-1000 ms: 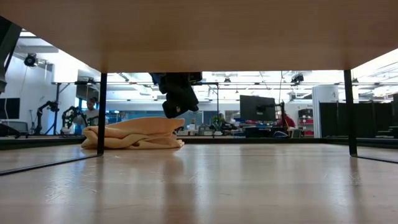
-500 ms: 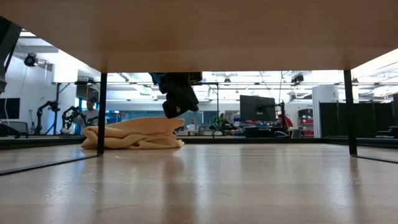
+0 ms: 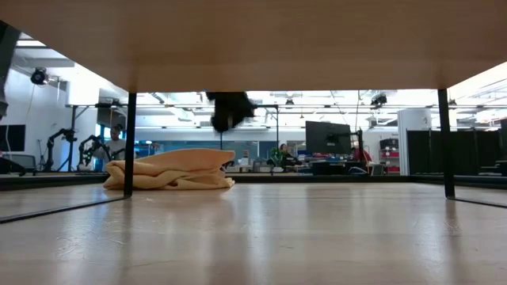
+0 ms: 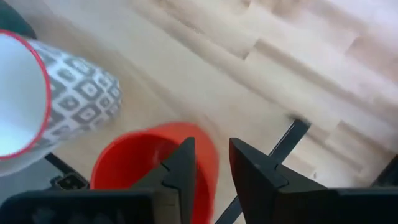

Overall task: Stack small to large cups/mugs on shelf
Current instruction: Return to Home Position

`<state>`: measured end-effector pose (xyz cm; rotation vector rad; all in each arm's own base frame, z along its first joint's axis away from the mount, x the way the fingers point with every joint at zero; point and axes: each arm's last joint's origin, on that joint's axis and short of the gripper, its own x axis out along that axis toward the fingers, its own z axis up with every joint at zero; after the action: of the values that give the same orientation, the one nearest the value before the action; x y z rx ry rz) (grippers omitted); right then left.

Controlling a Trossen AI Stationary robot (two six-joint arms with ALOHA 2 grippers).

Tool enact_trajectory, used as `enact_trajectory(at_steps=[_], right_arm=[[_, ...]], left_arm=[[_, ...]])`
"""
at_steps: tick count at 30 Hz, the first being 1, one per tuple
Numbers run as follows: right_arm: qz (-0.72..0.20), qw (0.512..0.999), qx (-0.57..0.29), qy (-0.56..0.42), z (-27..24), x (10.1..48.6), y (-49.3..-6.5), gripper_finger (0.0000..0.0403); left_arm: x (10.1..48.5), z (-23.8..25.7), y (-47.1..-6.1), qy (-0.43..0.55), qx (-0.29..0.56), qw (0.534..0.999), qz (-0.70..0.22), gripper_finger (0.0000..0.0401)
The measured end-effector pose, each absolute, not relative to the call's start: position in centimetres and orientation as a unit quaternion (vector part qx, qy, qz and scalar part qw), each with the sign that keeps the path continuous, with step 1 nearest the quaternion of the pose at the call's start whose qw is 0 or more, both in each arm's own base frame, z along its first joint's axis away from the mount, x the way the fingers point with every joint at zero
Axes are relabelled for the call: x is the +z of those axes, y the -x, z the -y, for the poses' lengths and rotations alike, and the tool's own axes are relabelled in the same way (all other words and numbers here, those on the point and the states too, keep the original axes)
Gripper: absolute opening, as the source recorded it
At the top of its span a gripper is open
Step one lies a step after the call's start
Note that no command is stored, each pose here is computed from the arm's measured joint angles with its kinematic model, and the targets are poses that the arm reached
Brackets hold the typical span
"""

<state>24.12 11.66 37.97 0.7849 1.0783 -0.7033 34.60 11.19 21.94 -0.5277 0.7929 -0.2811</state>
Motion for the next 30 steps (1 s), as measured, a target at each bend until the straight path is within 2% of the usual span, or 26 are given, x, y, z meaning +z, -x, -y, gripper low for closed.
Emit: enact_trajectory(at_steps=[5,11,14,17,22,26,30], right_arm=[[-0.452,0.770,-0.317,-0.320,-10.4,39.4,-22.8,0.0086],[-0.370,0.851,-0.305,-0.215,-8.5,41.9,-20.4,0.0076],[-0.349,0.864,-0.284,-0.225,-7.8,43.1,-18.9,0.0071],[-0.310,0.870,-0.270,-0.272,-7.1,44.3,-17.6,0.0068],[-0.281,0.915,-0.173,-0.233,-7.1,46.0,-17.0,0.0073],[-0.235,0.950,-0.104,-0.176,-8.4,47.2,-18.0,0.0078],[-0.207,0.965,-0.059,-0.150,-9.9,46.9,-19.7,0.0078]], left_arm=[[29.4,-10.5,-32.6,0.204,-0.122,0.923,-0.303,0.0067],[38.1,-8.6,-27.4,0.162,-0.043,0.968,-0.187,0.0067],[40.8,-7.5,-24.2,0.181,0.010,0.974,-0.137,0.0067],[42.8,-6.0,-21.3,0.239,0.009,0.967,-0.093,0.0067],[44.5,-2.6,-17.9,0.238,-0.075,0.967,-0.046,0.0067],[43.7,0.4,-16.5,0.247,-0.132,0.959,-0.042,0.0067],[41.1,3.9,-16.6,0.247,-0.136,0.960,0.000,0.0067]])
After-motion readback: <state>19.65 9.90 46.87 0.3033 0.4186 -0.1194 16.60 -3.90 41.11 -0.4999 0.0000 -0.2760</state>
